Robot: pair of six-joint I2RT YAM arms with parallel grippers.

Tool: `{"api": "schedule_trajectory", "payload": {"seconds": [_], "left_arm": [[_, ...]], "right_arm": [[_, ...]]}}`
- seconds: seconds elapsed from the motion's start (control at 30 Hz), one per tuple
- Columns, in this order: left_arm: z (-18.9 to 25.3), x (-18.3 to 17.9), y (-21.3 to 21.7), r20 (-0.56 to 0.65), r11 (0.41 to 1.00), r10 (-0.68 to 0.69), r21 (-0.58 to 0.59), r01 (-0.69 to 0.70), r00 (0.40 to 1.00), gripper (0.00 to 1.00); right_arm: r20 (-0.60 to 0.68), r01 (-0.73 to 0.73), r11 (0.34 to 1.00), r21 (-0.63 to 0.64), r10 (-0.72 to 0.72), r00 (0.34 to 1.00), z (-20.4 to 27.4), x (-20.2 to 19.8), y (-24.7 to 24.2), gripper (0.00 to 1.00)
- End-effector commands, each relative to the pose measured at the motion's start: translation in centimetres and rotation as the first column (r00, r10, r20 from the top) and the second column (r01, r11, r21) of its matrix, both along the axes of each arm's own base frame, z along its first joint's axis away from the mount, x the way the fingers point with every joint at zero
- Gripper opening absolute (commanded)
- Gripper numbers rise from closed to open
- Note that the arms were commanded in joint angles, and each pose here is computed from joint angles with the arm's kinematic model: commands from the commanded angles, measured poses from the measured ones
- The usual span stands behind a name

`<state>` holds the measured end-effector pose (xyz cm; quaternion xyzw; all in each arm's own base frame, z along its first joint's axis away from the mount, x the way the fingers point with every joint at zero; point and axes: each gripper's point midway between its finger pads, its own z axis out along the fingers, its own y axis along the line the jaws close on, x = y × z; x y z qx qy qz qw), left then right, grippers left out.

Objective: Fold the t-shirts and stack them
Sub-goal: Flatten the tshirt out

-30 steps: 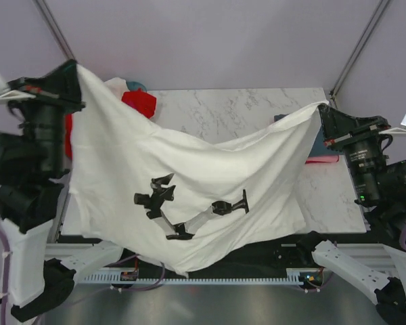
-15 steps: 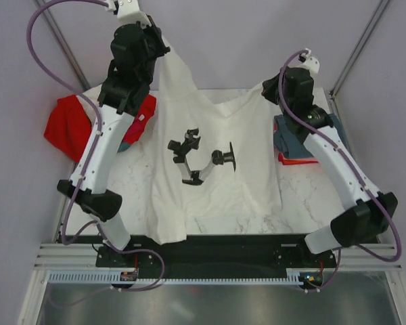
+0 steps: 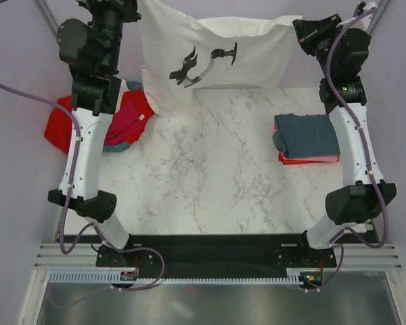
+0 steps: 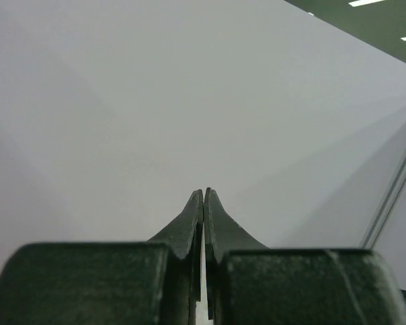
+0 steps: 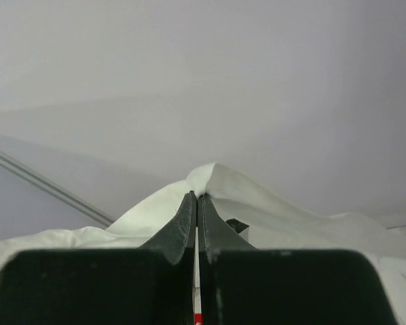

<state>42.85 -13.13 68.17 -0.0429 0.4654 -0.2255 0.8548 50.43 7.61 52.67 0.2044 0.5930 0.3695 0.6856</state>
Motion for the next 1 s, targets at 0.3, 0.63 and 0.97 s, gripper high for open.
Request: {"api": "schedule_trajectory", "payload": {"seconds": [0.3, 0.63, 0.97], "left_arm": [[-15.3, -0.2, -1.5, -0.205, 0.972, -0.041, 0.22, 0.087, 0.978, 0.02], [-30.1, -8.9, 1.4, -0.52, 0.978, -0.018, 0.168, 0.123, 0.854, 0.02], [-43.5, -17.2, 2.5, -0.768, 0.978, -0.08, 0.062, 0.198, 0.636, 0.02]], "right_arm": [[-0.316, -0.275, 0.958, 0.075, 0.285, 0.905, -20.6, 1.1, 4.2, 0.0], [-0.567, -0.267, 0.959, 0.095, 0.273, 0.777, -34.1, -5.9, 3.8, 0.0], [-0.747, -0.154, 0.987, 0.038, 0.13, 0.652, -42.1, -18.8, 1.0, 0.0]]}}
